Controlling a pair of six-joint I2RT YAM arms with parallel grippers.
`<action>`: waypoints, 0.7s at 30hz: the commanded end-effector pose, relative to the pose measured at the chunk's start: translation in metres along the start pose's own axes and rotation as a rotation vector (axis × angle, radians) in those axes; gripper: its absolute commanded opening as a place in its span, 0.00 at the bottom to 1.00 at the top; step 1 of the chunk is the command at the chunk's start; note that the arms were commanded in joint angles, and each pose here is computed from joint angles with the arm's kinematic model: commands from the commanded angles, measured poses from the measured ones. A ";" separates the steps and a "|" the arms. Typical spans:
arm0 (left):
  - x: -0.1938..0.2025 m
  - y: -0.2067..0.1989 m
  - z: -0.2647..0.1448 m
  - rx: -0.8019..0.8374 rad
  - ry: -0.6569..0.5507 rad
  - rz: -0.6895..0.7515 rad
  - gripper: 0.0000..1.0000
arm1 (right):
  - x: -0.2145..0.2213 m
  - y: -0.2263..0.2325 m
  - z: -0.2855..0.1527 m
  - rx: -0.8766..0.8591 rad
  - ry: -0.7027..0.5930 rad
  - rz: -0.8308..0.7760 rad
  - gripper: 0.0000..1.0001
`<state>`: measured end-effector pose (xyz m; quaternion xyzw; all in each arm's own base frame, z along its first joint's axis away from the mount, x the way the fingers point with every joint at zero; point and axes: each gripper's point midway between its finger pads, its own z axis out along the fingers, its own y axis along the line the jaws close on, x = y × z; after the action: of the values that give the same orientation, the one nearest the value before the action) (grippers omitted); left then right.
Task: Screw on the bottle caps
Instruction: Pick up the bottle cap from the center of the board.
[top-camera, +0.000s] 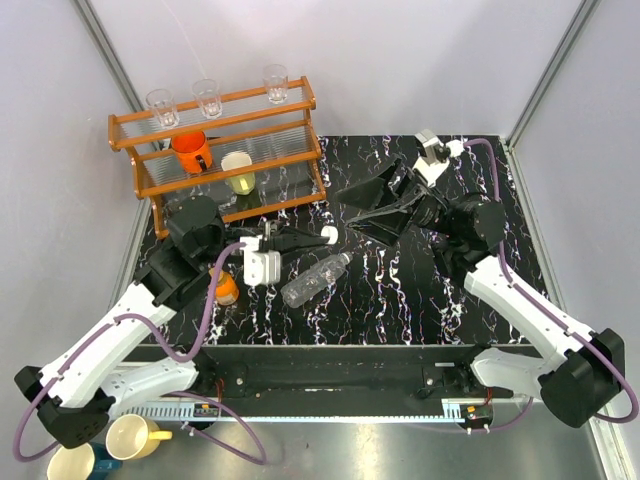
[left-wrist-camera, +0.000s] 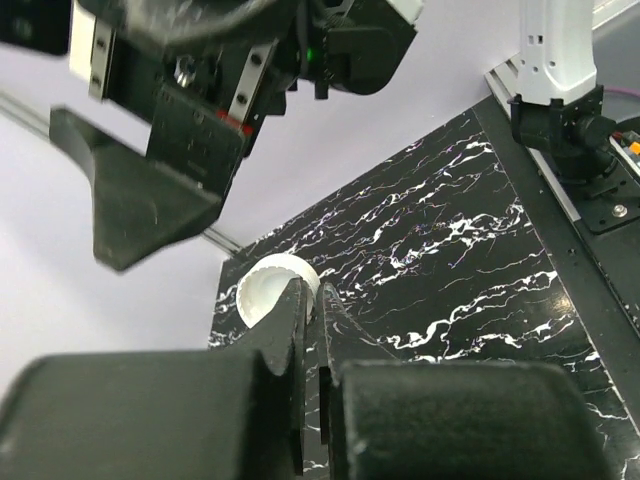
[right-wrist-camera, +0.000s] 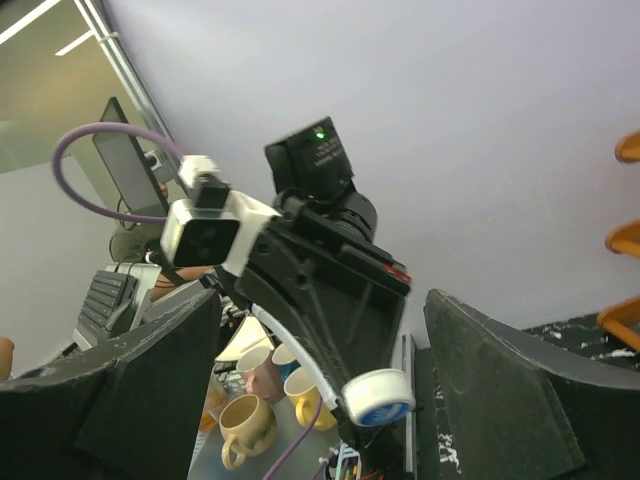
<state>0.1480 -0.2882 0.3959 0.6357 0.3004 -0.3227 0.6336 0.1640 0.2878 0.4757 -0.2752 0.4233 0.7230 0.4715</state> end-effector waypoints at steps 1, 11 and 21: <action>-0.020 0.003 -0.002 0.003 -0.031 0.193 0.01 | -0.001 0.010 -0.002 -0.007 -0.006 -0.040 0.91; -0.039 0.006 -0.004 0.003 -0.064 0.266 0.01 | 0.012 0.002 -0.006 -0.011 0.021 0.006 0.84; -0.064 0.013 -0.003 -0.023 -0.148 0.192 0.01 | 0.029 0.014 -0.002 -0.109 0.053 0.014 0.78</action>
<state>0.1355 -0.2889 0.4075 0.6548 0.2440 -0.2922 0.6529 0.1600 0.2991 0.4463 -0.2855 0.4401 0.7312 0.4360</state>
